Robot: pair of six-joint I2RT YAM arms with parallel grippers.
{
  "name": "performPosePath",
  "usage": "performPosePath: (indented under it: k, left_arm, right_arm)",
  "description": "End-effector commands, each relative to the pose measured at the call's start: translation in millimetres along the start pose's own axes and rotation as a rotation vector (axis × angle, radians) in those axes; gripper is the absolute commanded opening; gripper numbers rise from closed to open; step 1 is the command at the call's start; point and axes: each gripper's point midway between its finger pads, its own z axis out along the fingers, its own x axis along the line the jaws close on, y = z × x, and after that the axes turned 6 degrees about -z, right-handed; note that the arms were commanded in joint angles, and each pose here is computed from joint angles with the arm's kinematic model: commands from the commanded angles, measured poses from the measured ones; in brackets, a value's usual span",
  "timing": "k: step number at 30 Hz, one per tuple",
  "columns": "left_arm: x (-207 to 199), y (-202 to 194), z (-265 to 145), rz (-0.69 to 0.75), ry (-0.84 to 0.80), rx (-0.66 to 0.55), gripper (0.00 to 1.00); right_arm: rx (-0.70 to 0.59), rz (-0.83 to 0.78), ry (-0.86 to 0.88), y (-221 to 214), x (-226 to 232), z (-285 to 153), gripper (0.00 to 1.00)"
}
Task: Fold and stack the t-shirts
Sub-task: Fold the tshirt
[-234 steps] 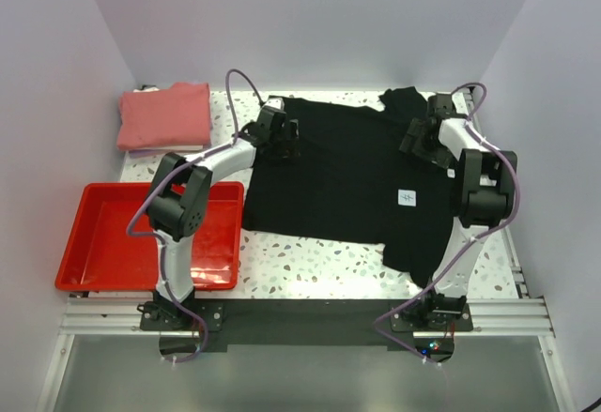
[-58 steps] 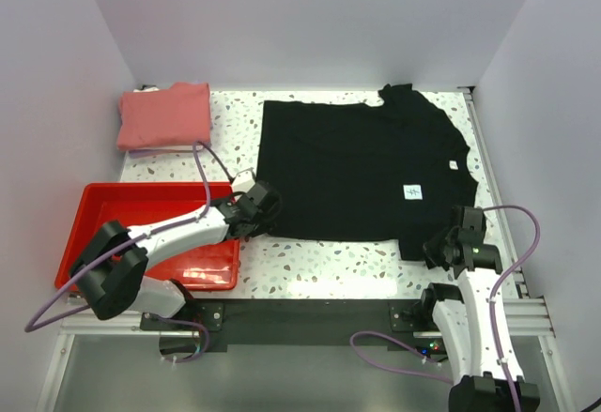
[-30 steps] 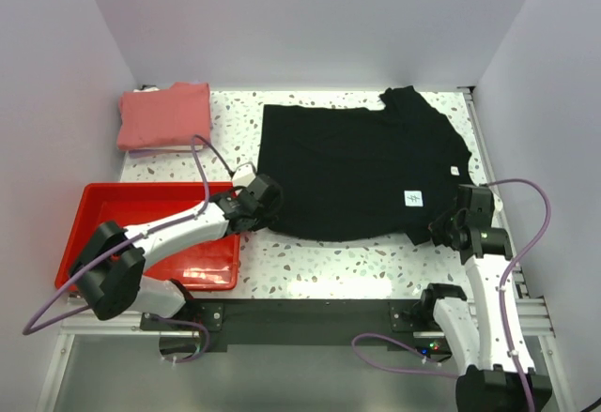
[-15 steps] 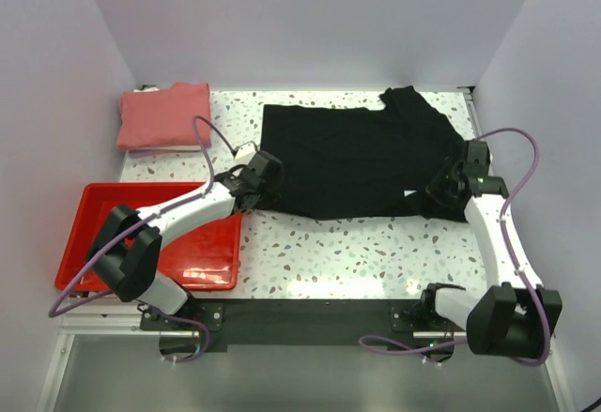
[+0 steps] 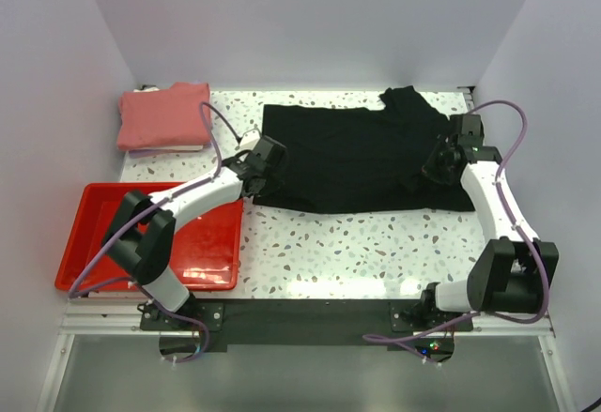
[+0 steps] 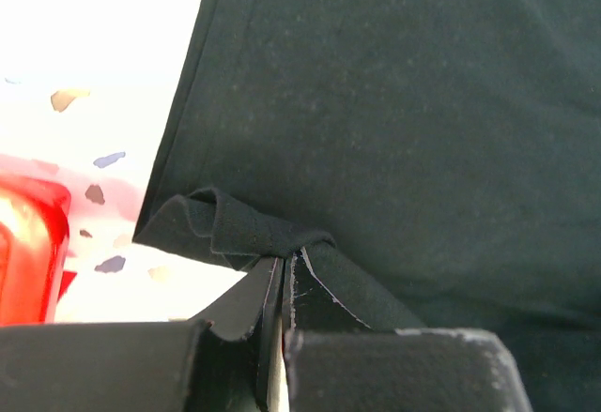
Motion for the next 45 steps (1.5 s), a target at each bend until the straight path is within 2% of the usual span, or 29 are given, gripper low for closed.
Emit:
performPosePath:
  k: [1,13,24,25,26,28,29,30,31,32,34,35,36,40,45]
  left_arm:
    - [-6.2,19.2,1.0,0.003,0.008,-0.034,0.0]
    - [0.6,27.1,26.1,-0.02,0.058,-0.003,0.0]
    - [6.2,33.0,54.8,-0.025,0.097,0.017,0.0]
    - [7.3,34.5,56.3,-0.03,0.102,0.015,0.0]
    - [8.4,37.4,57.8,-0.038,0.104,0.011,0.0]
    - [9.3,41.2,58.8,-0.041,0.104,0.009,0.11]
    - [10.5,45.6,60.0,-0.044,0.104,0.002,0.19]
    - [9.0,48.9,59.9,-0.041,0.099,-0.004,0.45]
    - [3.0,56.9,57.3,-0.037,0.085,-0.018,0.58]
    - [1.0,60.8,54.8,-0.034,0.082,-0.023,0.81]
    - [-10.5,72.8,44.8,-0.034,0.046,-0.046,0.94]
    - [-17.7,75.2,40.6,-0.036,0.014,-0.048,1.0]
    - [-23.5,78.0,36.0,-0.036,-0.014,-0.055,1.0]
    - [-41.4,78.5,16.5,-0.037,-0.125,-0.072,1.0]
    - [-57.2,60.3,10.0,0.023,-0.169,-0.045,1.0]
  right_arm:
    - [-0.037,-0.019,0.002,20.4,6.1,0.8,0.03]
    - [0.011,-0.019,0.018,28.1,19.2,40.4,0.03]
    - [0.045,-0.052,-0.015,37.5,23.6,93.6,0.04]
    - [0.043,-0.059,-0.016,38.9,24.3,98.1,0.05]
    - [0.048,-0.063,-0.02,39.2,24.2,102.7,0.1]
    - [0.053,-0.071,-0.032,43.7,23.9,115.1,0.15]
    - [0.053,-0.077,-0.033,46.1,25.3,119.0,0.23]
    - [0.02,-0.082,-0.022,63.0,31.9,118.4,0.26]
    - [0.045,-0.099,-0.018,61.6,33.4,127.1,0.27]
    - [0.005,-0.108,0.01,85.5,45.0,119.9,0.37]
    - [0.015,-0.143,0.022,92.8,49.8,114.4,0.55]
    - [-0.012,-0.152,0.046,104.0,57.6,103.8,0.78]
    - [-0.019,-0.17,0.054,105.7,59.0,97.7,0.99]
    - [-0.049,-0.182,0.067,98.2,54.3,68.4,0.99]
    - [-0.02,-0.154,0.111,51.9,44.7,47.9,0.99]
